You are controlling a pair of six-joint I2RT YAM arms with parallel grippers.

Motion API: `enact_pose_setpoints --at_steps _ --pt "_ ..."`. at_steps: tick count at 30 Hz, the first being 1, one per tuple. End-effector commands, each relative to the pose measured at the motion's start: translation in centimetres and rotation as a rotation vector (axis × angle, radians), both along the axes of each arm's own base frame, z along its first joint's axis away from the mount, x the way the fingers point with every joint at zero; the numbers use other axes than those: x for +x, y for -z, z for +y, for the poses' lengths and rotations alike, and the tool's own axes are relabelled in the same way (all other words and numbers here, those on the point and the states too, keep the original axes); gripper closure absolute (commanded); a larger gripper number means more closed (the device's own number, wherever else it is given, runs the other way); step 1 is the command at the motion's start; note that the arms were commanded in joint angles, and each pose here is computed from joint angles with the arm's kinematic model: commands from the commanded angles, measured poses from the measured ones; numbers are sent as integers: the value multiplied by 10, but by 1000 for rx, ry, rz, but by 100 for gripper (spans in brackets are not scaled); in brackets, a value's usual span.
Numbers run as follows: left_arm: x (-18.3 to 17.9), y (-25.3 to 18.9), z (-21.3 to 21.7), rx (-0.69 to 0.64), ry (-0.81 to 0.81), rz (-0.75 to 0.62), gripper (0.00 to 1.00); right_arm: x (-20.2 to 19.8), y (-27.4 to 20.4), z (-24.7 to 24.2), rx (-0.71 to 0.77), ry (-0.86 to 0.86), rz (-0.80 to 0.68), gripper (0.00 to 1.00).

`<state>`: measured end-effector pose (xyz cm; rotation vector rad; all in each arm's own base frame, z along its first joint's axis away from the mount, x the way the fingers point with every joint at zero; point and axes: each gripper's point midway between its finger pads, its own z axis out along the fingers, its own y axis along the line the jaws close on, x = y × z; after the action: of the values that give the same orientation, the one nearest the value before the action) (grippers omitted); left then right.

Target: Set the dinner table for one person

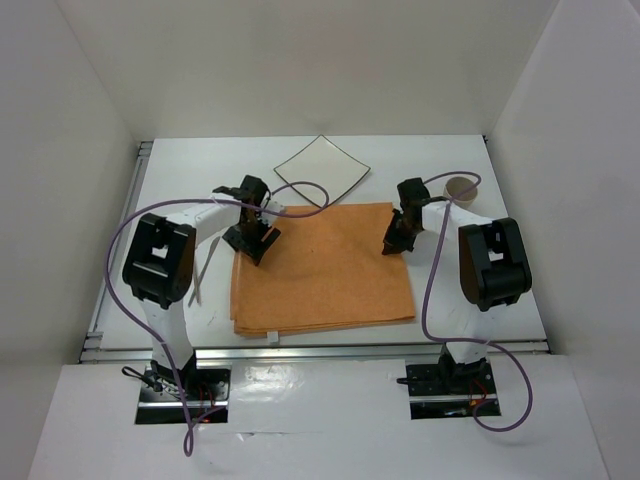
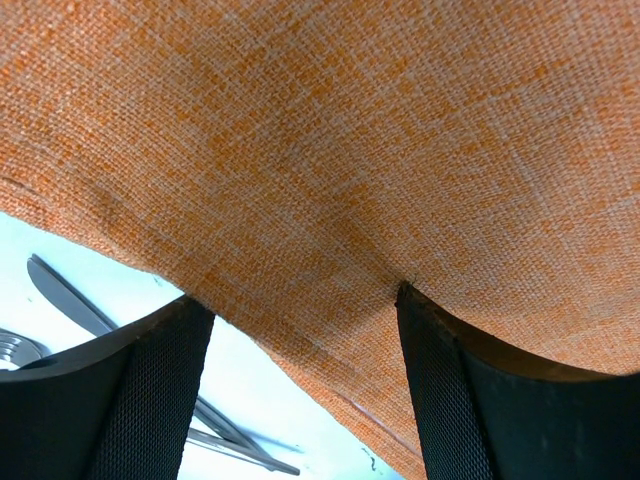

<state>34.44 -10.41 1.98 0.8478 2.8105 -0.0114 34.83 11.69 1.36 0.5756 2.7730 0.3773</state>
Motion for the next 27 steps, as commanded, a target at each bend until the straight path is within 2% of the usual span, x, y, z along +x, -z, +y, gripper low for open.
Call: enact_pose_setpoints --at_steps 1,2,4,6,7,8,9,11,13,14,16,17,19,21,25,27 --pt "3 -4 -13 -65 24 -43 21 13 11 -8 -65 -5 -40 100" --pt "4 -4 -11 -55 21 -47 21 13 10 -6 -55 -19 -39 100" --pt "14 -17 -13 -64 11 -96 19 16 -7 4 -44 -51 -71 90" --pt "30 -41 -17 -93 5 -158 18 25 -36 16 -59 -83 -144 76" --pt "37 -53 -19 -105 -4 -183 18 30 -48 19 -70 -96 -172 63" --pt "42 -62 -21 -113 -14 -198 17 34 -59 24 -87 -103 -202 55" --pt "51 -82 -25 -126 -24 -224 17 47 -83 26 -84 -94 -254 48" --pt "53 -98 -29 -150 -51 -228 17 56 -101 38 -51 -114 -297 37" --pt "51 -117 -26 -170 -66 -239 17 68 -119 50 14 -107 -362 36" --pt "50 -124 -27 -199 -77 -246 17 71 -127 64 96 -99 -374 36" --pt "48 -142 -20 -232 -91 -274 16 79 -127 82 215 -96 -434 34" --pt "47 -147 -19 -252 -93 -281 16 77 -132 96 323 -66 -424 32" --pt "46 -152 -8 -257 -116 -284 16 95 -123 105 418 -15 -452 32" --pt "41 -159 4 -249 -134 -285 16 110 -112 105 444 55 -430 32" --pt "33 -163 24 -253 -159 -299 16 141 -82 111 439 88 -422 32" --pt "31 -167 34 -248 -171 -313 16 155 -82 114 435 93 -432 32"
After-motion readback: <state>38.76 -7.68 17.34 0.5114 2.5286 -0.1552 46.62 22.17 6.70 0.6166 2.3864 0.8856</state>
